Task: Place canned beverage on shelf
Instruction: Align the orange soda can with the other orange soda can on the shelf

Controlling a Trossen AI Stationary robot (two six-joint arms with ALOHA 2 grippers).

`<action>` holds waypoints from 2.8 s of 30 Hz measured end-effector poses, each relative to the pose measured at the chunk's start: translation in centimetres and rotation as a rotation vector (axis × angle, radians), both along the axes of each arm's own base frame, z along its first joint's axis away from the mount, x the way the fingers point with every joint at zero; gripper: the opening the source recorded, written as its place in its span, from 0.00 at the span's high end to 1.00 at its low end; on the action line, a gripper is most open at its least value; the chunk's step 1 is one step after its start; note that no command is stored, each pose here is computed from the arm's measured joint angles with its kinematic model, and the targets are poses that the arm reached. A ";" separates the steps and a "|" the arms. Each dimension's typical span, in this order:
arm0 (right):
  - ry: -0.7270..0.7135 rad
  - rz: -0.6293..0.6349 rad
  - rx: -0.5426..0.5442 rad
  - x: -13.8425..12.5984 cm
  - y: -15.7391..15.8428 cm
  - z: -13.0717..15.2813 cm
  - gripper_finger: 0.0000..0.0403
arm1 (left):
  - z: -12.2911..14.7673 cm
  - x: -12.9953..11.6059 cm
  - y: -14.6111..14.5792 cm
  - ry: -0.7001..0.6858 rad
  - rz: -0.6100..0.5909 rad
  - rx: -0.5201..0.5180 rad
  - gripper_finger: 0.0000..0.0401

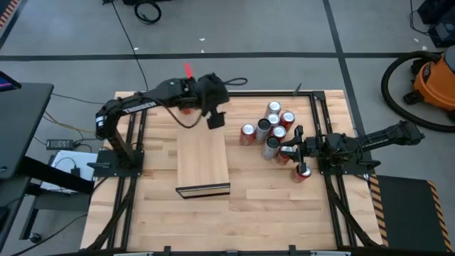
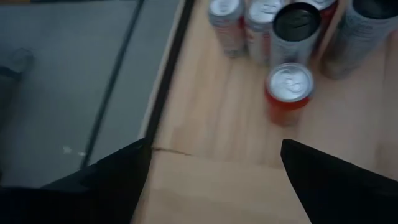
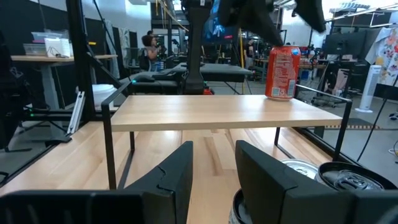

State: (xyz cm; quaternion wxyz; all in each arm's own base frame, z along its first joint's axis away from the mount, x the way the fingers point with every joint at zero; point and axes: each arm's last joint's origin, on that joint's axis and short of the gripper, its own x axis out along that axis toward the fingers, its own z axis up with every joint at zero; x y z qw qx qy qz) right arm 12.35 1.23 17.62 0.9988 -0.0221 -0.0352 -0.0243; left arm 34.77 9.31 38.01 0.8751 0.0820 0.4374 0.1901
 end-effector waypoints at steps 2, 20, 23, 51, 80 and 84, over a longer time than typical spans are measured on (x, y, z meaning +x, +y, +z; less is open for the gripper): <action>0.000 0.000 0.000 0.0 0.0 0.0 0.68 | -1.2 1.3 -0.2 0.007 -0.005 -0.021 0.08; 0.013 -0.001 -0.016 0.0 0.0 -0.1 0.68 | -9.0 9.4 0.1 -0.051 -0.134 -0.027 0.08; 0.016 -0.001 -0.017 0.0 0.0 -0.2 0.68 | -9.8 9.6 0.5 -0.029 -0.097 -0.029 0.08; 0.010 0.000 -0.016 0.1 0.0 -0.1 0.68 | -12.0 8.9 0.6 0.121 0.008 -0.095 0.08; 0.010 0.001 -0.016 0.1 0.0 -0.1 0.68 | -8.7 9.5 0.9 0.039 -0.178 -0.136 0.08; 0.010 0.002 -0.016 0.1 0.0 -0.1 0.68 | -7.9 9.4 0.9 0.009 -0.303 -0.208 0.08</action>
